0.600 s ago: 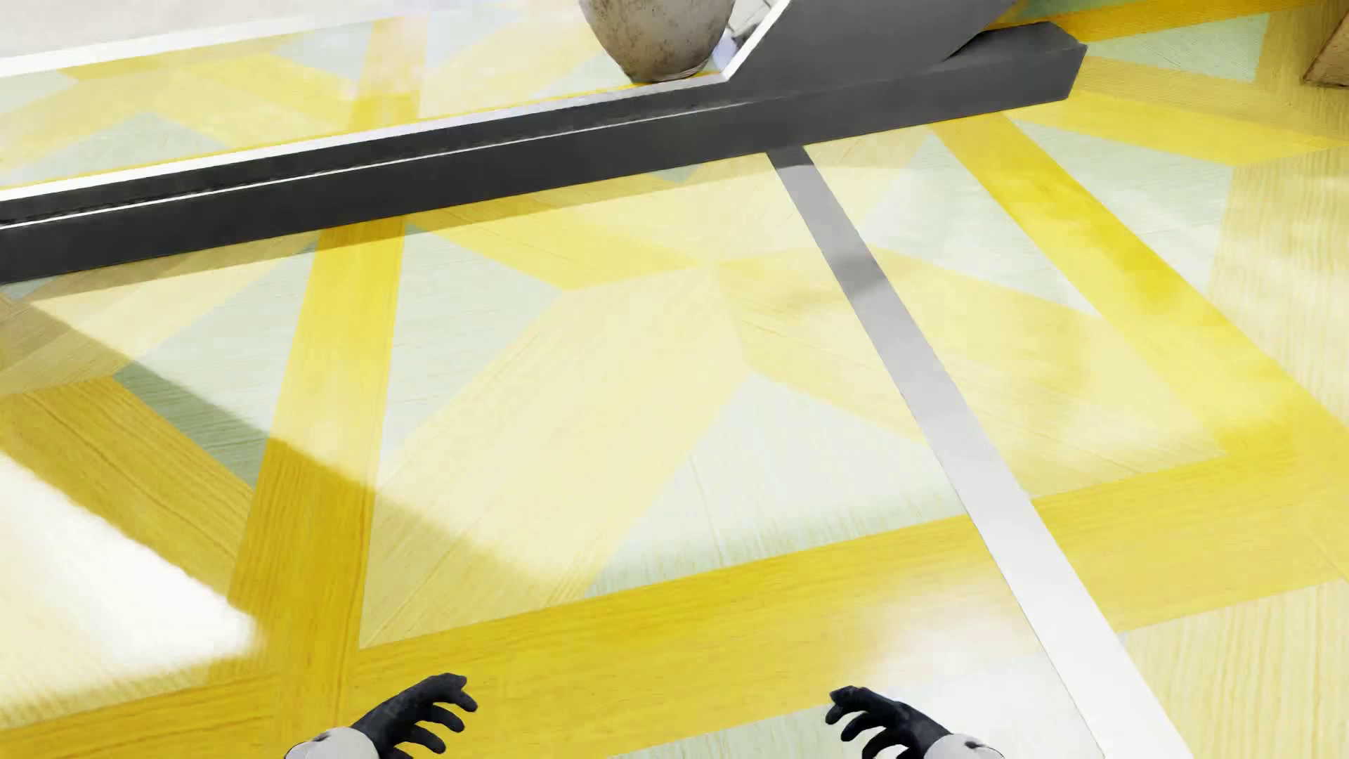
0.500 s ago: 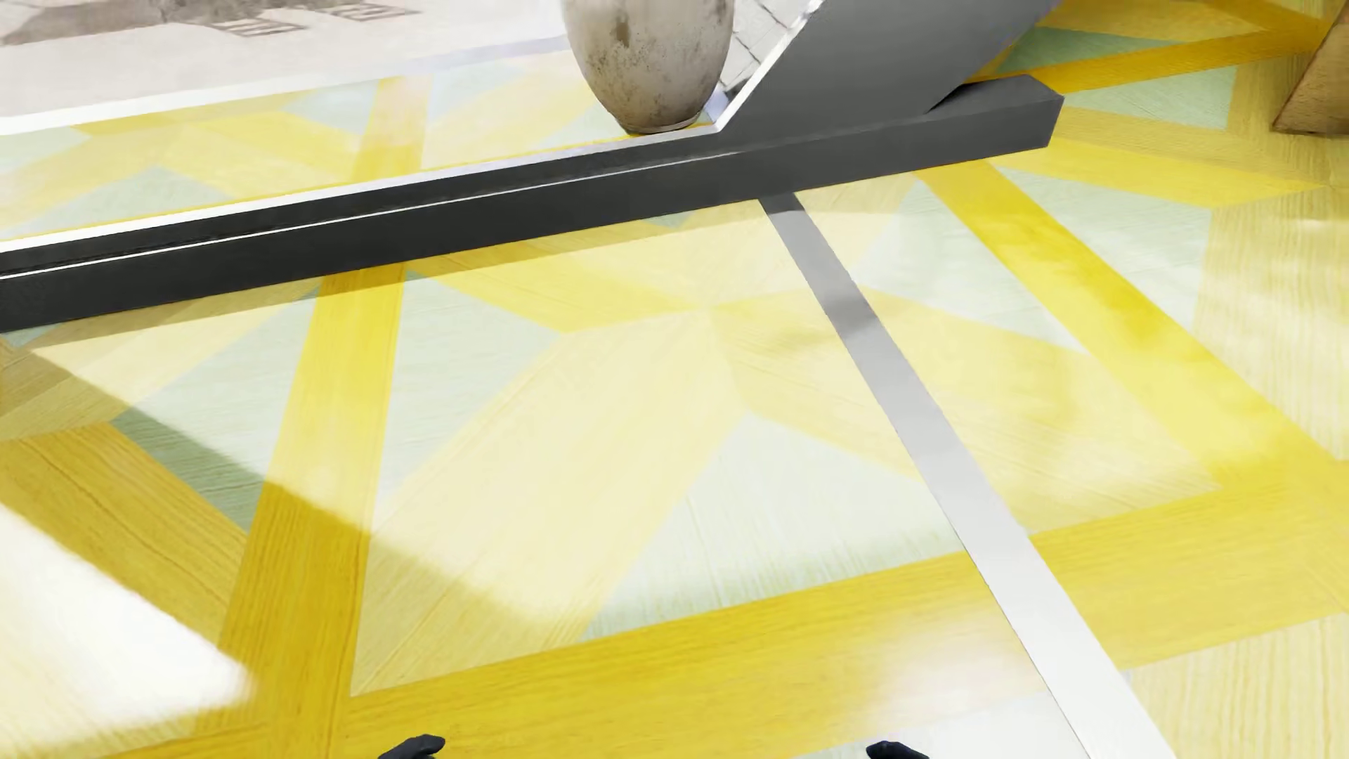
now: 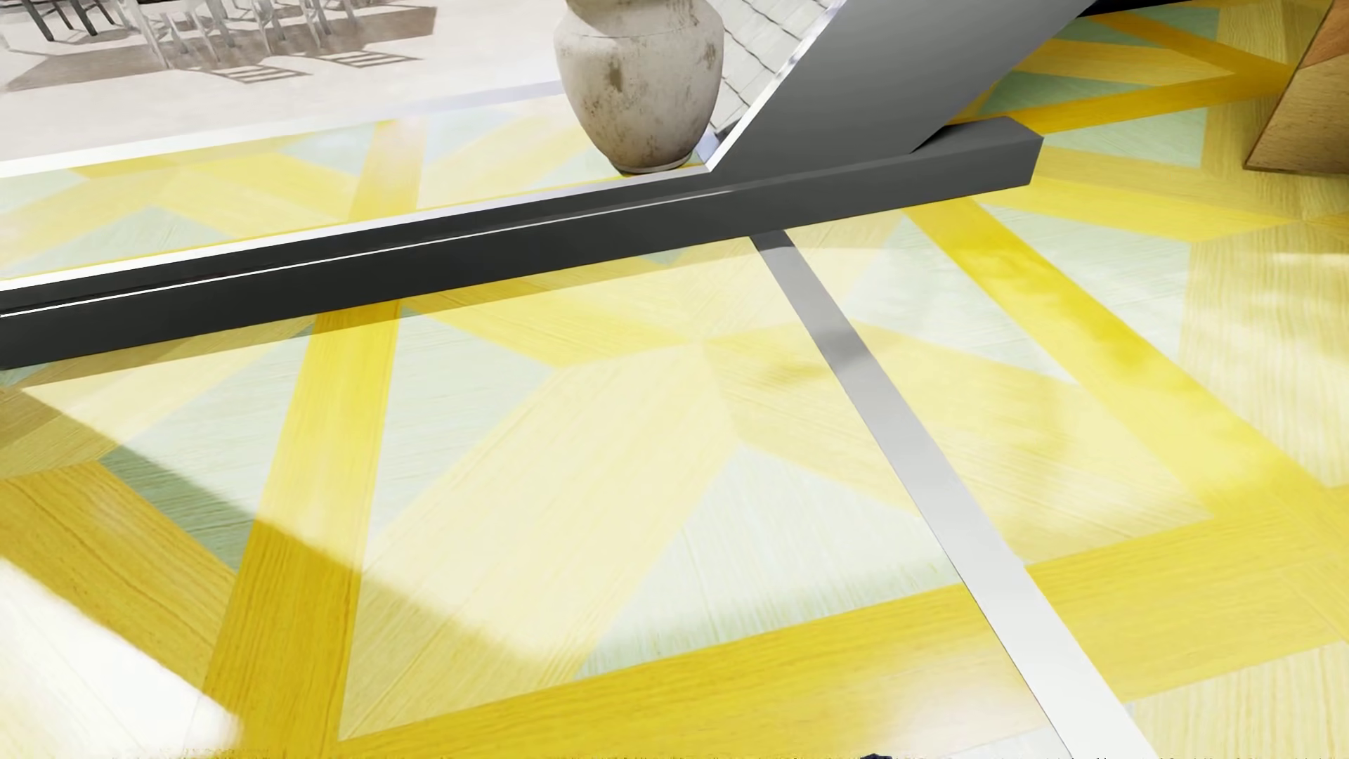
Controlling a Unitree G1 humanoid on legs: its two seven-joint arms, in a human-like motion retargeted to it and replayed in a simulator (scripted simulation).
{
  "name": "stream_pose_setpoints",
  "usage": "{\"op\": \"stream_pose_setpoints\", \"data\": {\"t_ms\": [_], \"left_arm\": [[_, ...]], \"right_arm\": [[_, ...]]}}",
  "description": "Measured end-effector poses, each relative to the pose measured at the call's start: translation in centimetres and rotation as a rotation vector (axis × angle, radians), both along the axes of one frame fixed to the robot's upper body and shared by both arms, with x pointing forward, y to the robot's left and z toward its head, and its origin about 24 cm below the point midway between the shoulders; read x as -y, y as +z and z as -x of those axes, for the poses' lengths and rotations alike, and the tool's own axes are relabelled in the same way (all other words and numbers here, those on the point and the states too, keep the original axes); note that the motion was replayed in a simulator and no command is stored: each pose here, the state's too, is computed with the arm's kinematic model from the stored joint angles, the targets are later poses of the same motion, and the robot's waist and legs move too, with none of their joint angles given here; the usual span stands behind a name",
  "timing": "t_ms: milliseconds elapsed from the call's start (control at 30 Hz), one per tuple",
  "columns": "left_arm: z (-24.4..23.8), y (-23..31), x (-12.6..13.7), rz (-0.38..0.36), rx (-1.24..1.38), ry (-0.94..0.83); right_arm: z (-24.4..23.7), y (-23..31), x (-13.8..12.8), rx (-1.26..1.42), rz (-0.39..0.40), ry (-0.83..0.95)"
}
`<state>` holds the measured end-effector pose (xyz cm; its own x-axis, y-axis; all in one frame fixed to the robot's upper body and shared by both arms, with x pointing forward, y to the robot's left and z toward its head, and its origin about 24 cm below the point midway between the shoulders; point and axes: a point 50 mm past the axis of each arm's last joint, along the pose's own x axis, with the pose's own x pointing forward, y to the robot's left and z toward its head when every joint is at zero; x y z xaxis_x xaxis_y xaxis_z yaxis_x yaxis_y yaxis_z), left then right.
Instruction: Perch on the dark green box
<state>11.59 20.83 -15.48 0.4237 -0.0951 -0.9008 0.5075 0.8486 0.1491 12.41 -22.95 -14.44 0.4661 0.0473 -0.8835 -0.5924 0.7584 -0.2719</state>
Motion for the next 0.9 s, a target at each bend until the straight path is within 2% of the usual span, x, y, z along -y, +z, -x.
{"op": "stream_pose_setpoints", "data": {"t_ms": [67,200,367,467,567,700,833,900], "left_arm": [[0.0,0.0,-0.4,-0.019,0.001,0.027],[0.1,-0.1,-0.7,-0.034,-0.004,0.051],[-2.2,0.5,0.6,-0.019,0.041,-0.063],[-6.2,2.0,2.1,-0.029,0.134,-0.182],[-11.6,5.1,4.2,-0.029,0.303,-0.302],[-18.0,11.4,7.5,-0.058,0.609,-0.517],[-21.4,19.8,10.3,-0.099,0.898,-0.873],[-21.7,25.7,10.6,-0.095,1.146,-0.931]], "right_arm": [[0.0,0.0,-0.3,-0.004,-0.017,0.019],[0.2,-0.2,-0.2,-0.022,0.003,0.023],[-1.4,0.2,0.0,0.002,0.032,0.004],[-5.0,1.4,-1.5,0.072,0.033,0.122],[-10.6,4.6,-4.1,0.223,0.031,0.349],[-17.0,11.6,-9.6,0.5,0.093,0.805],[-19.5,18.5,-14.5,0.7,0.219,1.259],[-19.4,22.4,-16.0,0.885,0.246,1.386]]}}
